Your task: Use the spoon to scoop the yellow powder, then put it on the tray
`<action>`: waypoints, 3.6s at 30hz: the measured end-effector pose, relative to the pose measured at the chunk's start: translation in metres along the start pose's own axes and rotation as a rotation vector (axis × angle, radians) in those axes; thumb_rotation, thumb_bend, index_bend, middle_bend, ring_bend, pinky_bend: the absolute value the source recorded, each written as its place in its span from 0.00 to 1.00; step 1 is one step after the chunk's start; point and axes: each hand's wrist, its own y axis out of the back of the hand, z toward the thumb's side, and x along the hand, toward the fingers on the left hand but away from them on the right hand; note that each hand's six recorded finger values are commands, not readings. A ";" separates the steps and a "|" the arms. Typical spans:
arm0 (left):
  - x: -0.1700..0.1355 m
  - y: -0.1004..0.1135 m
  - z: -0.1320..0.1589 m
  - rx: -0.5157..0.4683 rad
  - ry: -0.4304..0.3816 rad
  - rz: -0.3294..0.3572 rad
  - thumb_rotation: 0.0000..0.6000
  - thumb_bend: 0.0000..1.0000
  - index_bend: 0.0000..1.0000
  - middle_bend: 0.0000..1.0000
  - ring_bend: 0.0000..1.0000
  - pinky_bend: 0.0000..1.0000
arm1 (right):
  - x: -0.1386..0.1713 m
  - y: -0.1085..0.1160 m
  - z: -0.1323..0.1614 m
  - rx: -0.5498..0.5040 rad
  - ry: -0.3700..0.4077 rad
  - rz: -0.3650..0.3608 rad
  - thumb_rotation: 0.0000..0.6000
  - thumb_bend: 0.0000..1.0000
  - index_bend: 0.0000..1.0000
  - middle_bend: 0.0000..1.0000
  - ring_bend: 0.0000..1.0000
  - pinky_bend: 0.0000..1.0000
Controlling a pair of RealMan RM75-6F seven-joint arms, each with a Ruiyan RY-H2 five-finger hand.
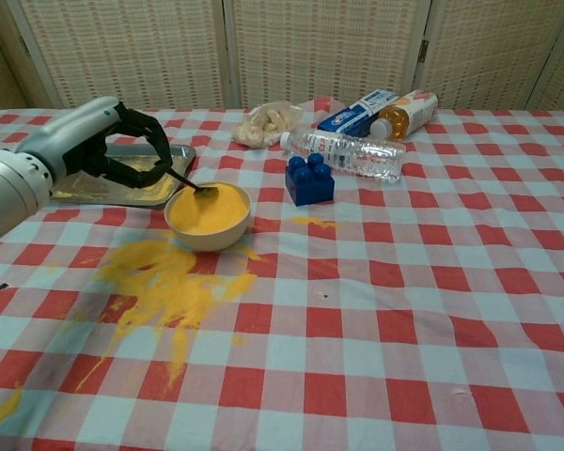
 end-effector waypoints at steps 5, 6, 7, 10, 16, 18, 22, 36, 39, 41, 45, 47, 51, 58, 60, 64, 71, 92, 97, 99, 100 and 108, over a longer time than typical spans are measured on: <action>-0.004 0.001 0.000 -0.010 0.009 -0.024 1.00 0.69 0.83 0.43 0.14 0.05 | 0.000 -0.001 0.001 0.000 0.002 0.003 1.00 0.05 0.00 0.00 0.00 0.00; -0.004 0.001 0.001 -0.014 0.010 -0.029 1.00 0.69 0.83 0.43 0.14 0.05 | 0.000 -0.001 0.001 0.001 0.002 0.003 1.00 0.05 0.00 0.00 0.00 0.00; -0.005 0.001 0.001 -0.019 0.011 -0.037 1.00 0.69 0.83 0.43 0.14 0.05 | 0.000 -0.001 0.001 0.000 0.002 0.004 1.00 0.05 0.00 0.00 0.00 0.00; -0.008 0.001 0.003 -0.028 0.011 -0.051 1.00 0.69 0.83 0.43 0.14 0.05 | 0.000 -0.001 0.001 0.001 0.003 0.005 1.00 0.05 0.00 0.00 0.00 0.00; -0.010 0.006 0.009 -0.060 -0.013 -0.017 1.00 0.69 0.83 0.43 0.14 0.05 | 0.001 -0.001 0.001 0.000 0.006 0.004 1.00 0.05 0.00 0.00 0.00 0.00; -0.009 0.010 0.014 -0.085 -0.030 0.009 1.00 0.69 0.83 0.44 0.14 0.05 | 0.001 0.000 0.001 -0.001 0.006 0.003 1.00 0.05 0.00 0.00 0.00 0.00; -0.010 0.018 0.024 -0.132 -0.085 0.066 1.00 0.68 0.83 0.44 0.15 0.05 | 0.002 0.001 0.001 -0.003 0.005 -0.004 1.00 0.05 0.00 0.00 0.00 0.00; -0.017 0.009 0.011 -0.144 -0.008 -0.056 1.00 0.68 0.83 0.44 0.15 0.05 | 0.002 0.000 0.001 0.000 0.007 -0.001 1.00 0.05 0.00 0.00 0.00 0.00; -0.017 0.008 0.009 -0.144 0.003 -0.072 1.00 0.68 0.83 0.44 0.15 0.05 | 0.001 -0.001 0.002 0.001 0.010 0.003 1.00 0.05 0.00 0.00 0.00 0.00; -0.015 0.009 0.007 -0.140 0.013 -0.075 1.00 0.68 0.83 0.44 0.15 0.05 | 0.002 -0.001 0.002 0.001 0.010 0.003 1.00 0.05 0.00 0.00 0.00 0.00; -0.010 0.010 -0.002 -0.130 0.039 -0.070 1.00 0.68 0.83 0.44 0.15 0.05 | 0.002 0.000 0.002 0.001 0.008 -0.002 1.00 0.05 0.00 0.00 0.00 0.00; -0.006 0.012 -0.006 -0.122 0.053 -0.062 1.00 0.68 0.83 0.44 0.15 0.05 | 0.002 0.001 0.002 0.001 0.007 -0.004 1.00 0.05 0.00 0.00 0.00 0.00; 0.000 0.015 -0.014 -0.100 0.070 -0.041 1.00 0.68 0.83 0.44 0.15 0.05 | 0.002 0.000 0.002 0.001 0.007 0.000 1.00 0.05 0.00 0.00 0.00 0.00; 0.009 0.023 -0.018 -0.068 0.059 0.036 1.00 0.68 0.83 0.44 0.15 0.05 | 0.001 0.000 0.002 0.002 0.005 0.001 1.00 0.05 0.00 0.00 0.00 0.00; 0.010 0.024 -0.018 -0.064 0.053 0.045 1.00 0.68 0.83 0.44 0.15 0.05 | 0.001 -0.001 0.001 0.002 0.004 0.003 1.00 0.05 0.00 0.00 0.00 0.00; 0.010 0.023 -0.017 -0.069 0.047 0.045 1.00 0.68 0.83 0.44 0.15 0.05 | 0.001 0.000 0.001 0.002 0.002 0.002 1.00 0.05 0.00 0.00 0.00 0.00; 0.003 0.020 -0.005 -0.113 0.027 0.010 1.00 0.68 0.83 0.44 0.15 0.05 | 0.001 -0.001 0.002 0.001 0.004 0.003 1.00 0.05 0.00 0.00 0.00 0.00; 0.010 0.038 -0.015 -0.301 0.158 -0.080 1.00 0.68 0.83 0.44 0.15 0.05 | 0.003 0.001 0.001 -0.001 0.004 -0.003 1.00 0.06 0.00 0.00 0.00 0.00; 0.015 0.046 -0.012 -0.323 0.147 -0.064 1.00 0.68 0.83 0.44 0.15 0.05 | 0.002 0.001 0.000 -0.001 -0.002 -0.004 1.00 0.06 0.00 0.00 0.00 0.00; 0.019 0.051 -0.014 -0.329 0.146 -0.051 1.00 0.68 0.83 0.44 0.15 0.05 | 0.002 0.002 -0.001 -0.002 -0.007 -0.007 1.00 0.06 0.00 0.00 0.00 0.00; 0.023 0.055 -0.015 -0.333 0.148 -0.040 1.00 0.68 0.83 0.44 0.15 0.05 | 0.002 0.002 -0.001 -0.003 -0.010 -0.010 1.00 0.06 0.00 0.00 0.00 0.00; 0.057 0.080 -0.042 -0.338 0.197 0.030 1.00 0.68 0.83 0.44 0.15 0.05 | 0.000 0.001 -0.002 0.012 -0.025 -0.021 1.00 0.06 0.00 0.00 0.00 0.00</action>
